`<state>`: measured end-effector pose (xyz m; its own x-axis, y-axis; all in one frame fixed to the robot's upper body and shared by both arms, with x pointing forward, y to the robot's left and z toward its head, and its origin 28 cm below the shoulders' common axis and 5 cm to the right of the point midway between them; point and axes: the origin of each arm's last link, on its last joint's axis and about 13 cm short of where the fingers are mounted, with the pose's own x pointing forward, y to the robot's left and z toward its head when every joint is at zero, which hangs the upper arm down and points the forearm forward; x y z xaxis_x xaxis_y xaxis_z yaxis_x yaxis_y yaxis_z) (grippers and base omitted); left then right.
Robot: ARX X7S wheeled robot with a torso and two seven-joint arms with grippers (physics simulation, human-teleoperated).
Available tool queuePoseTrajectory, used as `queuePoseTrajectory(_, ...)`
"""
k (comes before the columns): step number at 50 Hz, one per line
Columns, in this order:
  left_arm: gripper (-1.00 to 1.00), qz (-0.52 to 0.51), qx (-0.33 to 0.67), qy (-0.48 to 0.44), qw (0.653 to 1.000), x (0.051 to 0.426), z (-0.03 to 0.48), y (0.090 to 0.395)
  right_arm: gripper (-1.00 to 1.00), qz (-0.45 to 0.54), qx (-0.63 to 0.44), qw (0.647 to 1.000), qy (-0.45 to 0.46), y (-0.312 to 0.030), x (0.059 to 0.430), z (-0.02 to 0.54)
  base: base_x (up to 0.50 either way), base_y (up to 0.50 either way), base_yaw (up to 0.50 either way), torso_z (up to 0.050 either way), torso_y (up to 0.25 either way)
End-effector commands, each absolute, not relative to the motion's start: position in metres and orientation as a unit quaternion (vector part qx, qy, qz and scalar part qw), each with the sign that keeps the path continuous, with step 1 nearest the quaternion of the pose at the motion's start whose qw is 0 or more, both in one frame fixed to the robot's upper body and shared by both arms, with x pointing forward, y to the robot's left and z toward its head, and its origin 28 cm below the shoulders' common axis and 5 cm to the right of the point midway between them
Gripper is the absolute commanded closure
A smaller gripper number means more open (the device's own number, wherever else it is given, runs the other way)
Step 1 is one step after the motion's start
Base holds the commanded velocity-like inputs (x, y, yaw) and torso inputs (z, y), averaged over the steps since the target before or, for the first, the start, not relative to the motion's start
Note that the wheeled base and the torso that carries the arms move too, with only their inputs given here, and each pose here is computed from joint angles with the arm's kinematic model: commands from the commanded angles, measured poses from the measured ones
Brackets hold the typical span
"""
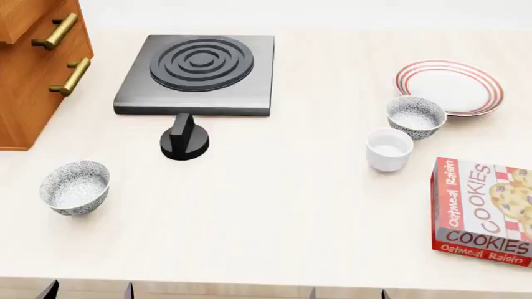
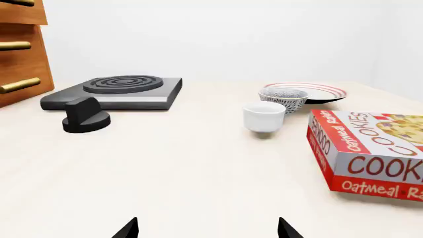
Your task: Pick the akita bowl between the plate and the ramekin and place it on the plate.
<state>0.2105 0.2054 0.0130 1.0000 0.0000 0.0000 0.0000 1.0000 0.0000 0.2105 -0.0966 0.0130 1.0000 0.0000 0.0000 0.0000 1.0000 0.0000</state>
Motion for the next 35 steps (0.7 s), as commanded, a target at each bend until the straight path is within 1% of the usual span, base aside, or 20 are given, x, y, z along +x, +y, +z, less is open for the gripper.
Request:
queuePoseTrajectory(1, -1.0, 0.0, 0.0, 0.002, 1.0, 0.211, 0.013, 0.205, -1.0, 0.001, 0.002, 1.0, -0.003, -0.097, 0.21, 0.013, 0.0, 0.0, 0.0, 0.0, 0.0)
queuePoseTrajectory(5, -1.0, 0.01, -0.005, 0.001, 1.0, 0.213, 0.014, 0.207, -1.0, -0.021, 0.006, 1.0, -0.008, -0.099, 0.21, 0.013, 0.0, 0.0, 0.0, 0.0, 0.0)
queuePoseTrajectory(16, -1.0, 0.01, -0.006, -0.002, 1.0, 0.212, 0.015, 0.207, -1.0, -0.025, 0.01, 1.0, -0.01, -0.1, 0.211, 0.013, 0.0, 0.0, 0.0, 0.0, 0.0)
queuePoseTrajectory(24, -1.0, 0.03, 0.016, -0.01, 0.999, 0.213, 0.022, 0.208, -1.0, -0.038, 0.018, 0.999, -0.018, -0.104, 0.212, 0.021, 0.0, 0.0, 0.0, 0.0, 0.0)
queuePoseTrajectory(27, -1.0, 0.035, 0.014, -0.014, 0.999, 0.215, 0.031, 0.21, -1.0, -0.044, 0.009, 0.998, -0.042, -0.105, 0.21, 0.033, 0.0, 0.0, 0.0, 0.0, 0.0)
queuePoseTrajectory(31, -1.0, 0.024, 0.013, -0.057, 0.998, 0.212, 0.053, 0.212, -1.0, -0.045, 0.012, 0.995, -0.083, -0.11, 0.209, 0.059, 0.04, 0.0, 0.0, 0.0, 0.0)
queuePoseTrajectory(35, -1.0, 0.026, 0.022, -0.119, 0.992, 0.207, 0.085, 0.216, -1.0, -0.049, 0.005, 0.988, -0.146, -0.114, 0.203, 0.095, 0.41, 0.0, 0.0, 0.0, 0.0)
